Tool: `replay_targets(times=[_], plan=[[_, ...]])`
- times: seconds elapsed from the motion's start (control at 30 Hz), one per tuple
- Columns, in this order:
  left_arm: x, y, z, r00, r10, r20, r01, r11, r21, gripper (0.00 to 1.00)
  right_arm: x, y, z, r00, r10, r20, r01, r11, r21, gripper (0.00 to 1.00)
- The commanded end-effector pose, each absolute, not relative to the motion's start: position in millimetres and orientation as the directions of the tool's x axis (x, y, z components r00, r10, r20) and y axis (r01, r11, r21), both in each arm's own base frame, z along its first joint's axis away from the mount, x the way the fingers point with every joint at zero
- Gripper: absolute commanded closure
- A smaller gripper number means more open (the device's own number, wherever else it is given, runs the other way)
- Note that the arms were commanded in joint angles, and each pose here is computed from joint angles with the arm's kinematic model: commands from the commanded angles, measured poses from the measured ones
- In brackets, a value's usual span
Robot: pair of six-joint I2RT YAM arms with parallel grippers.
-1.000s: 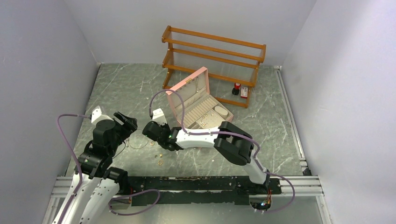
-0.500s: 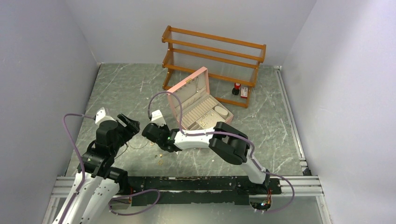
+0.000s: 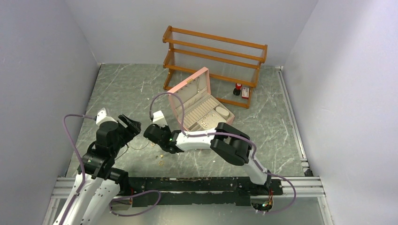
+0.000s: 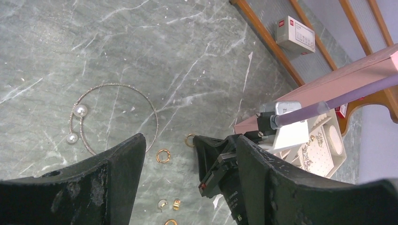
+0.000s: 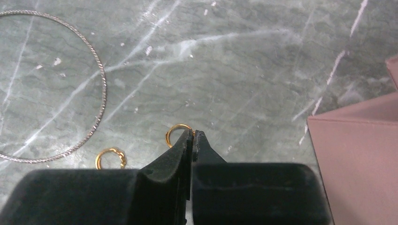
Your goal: Organize the mixed jewelry
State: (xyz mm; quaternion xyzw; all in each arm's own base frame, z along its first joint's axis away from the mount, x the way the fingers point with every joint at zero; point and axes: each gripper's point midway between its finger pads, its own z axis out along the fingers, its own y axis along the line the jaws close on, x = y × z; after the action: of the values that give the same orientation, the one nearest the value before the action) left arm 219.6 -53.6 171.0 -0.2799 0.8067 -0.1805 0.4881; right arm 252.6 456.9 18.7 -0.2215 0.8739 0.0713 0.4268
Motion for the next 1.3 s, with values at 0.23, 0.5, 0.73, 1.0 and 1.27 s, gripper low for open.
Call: replay_targets(times=[0.23,0.5,0.73,1.0,1.27], plan=[[215,-66,182,-0.377,-0.649,-0.661,-0.215,0.755,-0.62,0.23,236,435,69,-0.549,-0.121,-0.827,-0.419,0.896,0.148,0.98],[217,-122,174,-0.549,-0.574,-0.607,0.018,0.718,-0.695,0.4,218,426,112,-0.573,0.02,-0.819,-0.436,0.839,0.325,0.98],[213,-160,175,-0.662,-0.488,-0.569,0.176,0.637,-0.75,0.47,208,426,139,-0.593,0.09,-0.8,-0.447,0.789,0.421,0.97],[207,-173,167,-0.714,-0.468,-0.522,0.195,0.582,-0.789,0.56,202,428,160,-0.603,0.128,-0.788,-0.458,0.753,0.472,0.97],[204,-167,153,-0.724,-0.457,-0.516,0.157,0.619,-0.769,0.62,205,425,159,-0.598,0.136,-0.79,-0.445,0.763,0.468,0.96]])
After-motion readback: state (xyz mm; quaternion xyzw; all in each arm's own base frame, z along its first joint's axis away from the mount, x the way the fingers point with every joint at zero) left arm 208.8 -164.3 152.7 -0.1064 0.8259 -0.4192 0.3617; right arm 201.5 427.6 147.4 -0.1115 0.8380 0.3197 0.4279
